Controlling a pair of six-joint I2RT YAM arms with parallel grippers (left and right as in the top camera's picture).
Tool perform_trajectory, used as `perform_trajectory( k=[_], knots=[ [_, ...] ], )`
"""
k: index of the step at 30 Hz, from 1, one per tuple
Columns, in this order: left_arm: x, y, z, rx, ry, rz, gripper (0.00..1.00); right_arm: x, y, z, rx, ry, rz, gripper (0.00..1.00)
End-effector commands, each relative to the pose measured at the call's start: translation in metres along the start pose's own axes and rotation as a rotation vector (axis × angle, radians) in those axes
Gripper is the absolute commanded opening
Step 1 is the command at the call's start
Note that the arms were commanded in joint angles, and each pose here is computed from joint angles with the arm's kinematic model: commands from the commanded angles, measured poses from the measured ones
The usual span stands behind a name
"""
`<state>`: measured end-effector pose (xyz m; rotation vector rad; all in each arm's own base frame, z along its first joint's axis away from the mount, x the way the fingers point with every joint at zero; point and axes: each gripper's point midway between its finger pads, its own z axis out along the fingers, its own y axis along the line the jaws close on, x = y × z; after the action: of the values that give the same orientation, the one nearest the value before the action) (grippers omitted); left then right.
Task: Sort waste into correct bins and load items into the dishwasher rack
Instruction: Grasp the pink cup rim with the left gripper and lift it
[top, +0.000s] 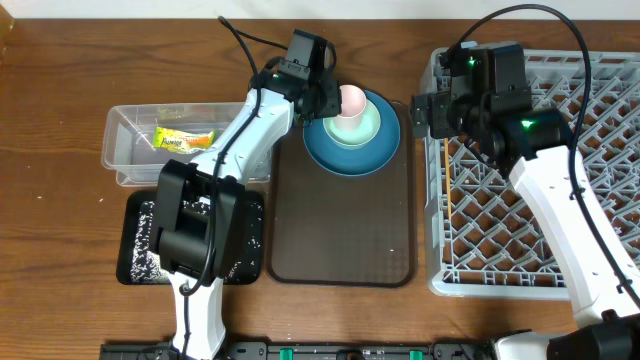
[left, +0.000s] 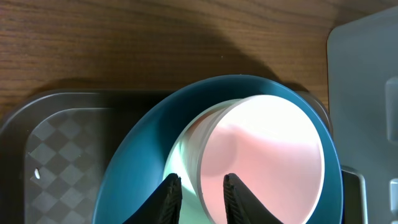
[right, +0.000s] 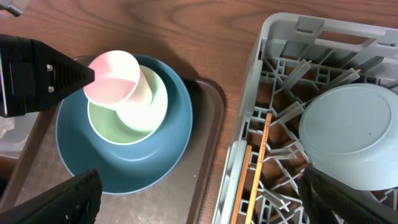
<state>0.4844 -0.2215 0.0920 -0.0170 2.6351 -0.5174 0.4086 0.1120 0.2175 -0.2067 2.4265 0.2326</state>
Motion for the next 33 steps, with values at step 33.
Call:
perform_trajectory(
  k=[33],
  knots=[
    [0.017, 0.011, 0.023, -0.050, 0.034, 0.004, 0.06, 0.000, 0.002, 0.001, 0.004, 0.000, 0.001, 0.99]
  ],
)
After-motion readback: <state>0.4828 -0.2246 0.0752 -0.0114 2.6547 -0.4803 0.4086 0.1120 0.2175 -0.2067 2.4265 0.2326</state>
